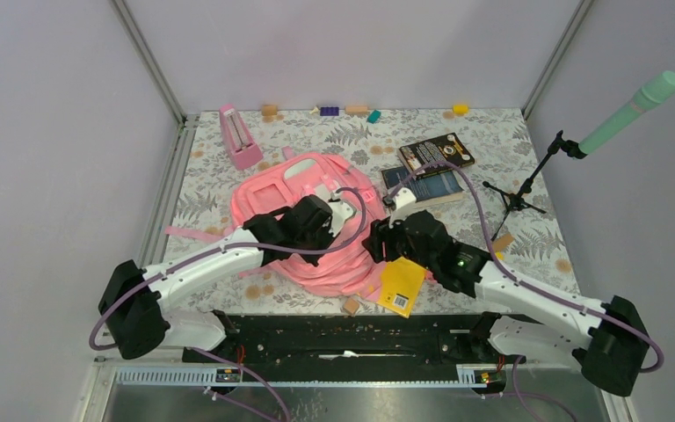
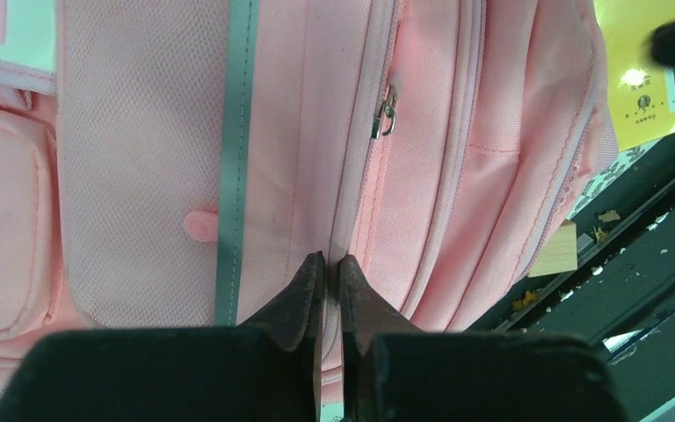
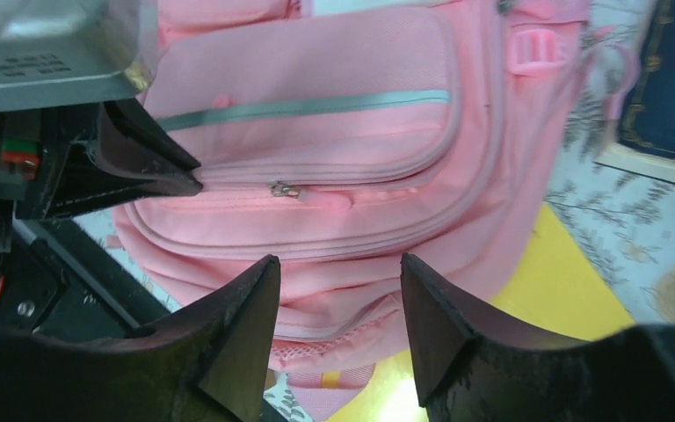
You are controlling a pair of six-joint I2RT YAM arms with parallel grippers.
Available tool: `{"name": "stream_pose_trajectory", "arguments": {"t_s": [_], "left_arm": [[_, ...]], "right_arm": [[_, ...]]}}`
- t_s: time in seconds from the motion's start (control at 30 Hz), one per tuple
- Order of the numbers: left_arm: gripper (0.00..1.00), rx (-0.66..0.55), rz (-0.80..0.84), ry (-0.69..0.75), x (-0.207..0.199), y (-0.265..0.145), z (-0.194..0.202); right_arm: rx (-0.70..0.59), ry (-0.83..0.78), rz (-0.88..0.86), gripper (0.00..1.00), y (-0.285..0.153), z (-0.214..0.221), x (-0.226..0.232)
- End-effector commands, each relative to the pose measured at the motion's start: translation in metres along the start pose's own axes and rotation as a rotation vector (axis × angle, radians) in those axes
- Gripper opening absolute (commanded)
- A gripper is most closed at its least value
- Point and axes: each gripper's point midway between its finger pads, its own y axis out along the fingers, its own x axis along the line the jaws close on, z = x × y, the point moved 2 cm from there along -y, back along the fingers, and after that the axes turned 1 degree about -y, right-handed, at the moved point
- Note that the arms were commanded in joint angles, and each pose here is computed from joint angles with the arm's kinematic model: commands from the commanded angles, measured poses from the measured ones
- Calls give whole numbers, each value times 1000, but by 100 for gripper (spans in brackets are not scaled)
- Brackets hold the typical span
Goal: Pack the student bag
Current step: Zip the student bag at the center of the board.
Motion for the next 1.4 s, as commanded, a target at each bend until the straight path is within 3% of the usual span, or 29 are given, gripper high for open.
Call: {"name": "stream_pose_trajectory", "arguments": {"t_s": [0.0,0.37,0.73,1.1,1.37], "left_arm": [[0,-111,-29,-7,7,-18,-16],[0,-174,-51,-31,18,-32,-18],[0,-186,-54,-49,24,-35,-21],[0,-189,-40,-67,26,-34,-22],[0,-206,14,-110,27,-35,-25]], "right_arm": [[41,-42,-176,61,14,-6,32],[78,-48,-160,63,57,-2,35],[51,-275,-94,67,78,-3,37],[-12,-376,-24,59,90,-1,48],[-82,-277,-115,55,88,-2,76]]}}
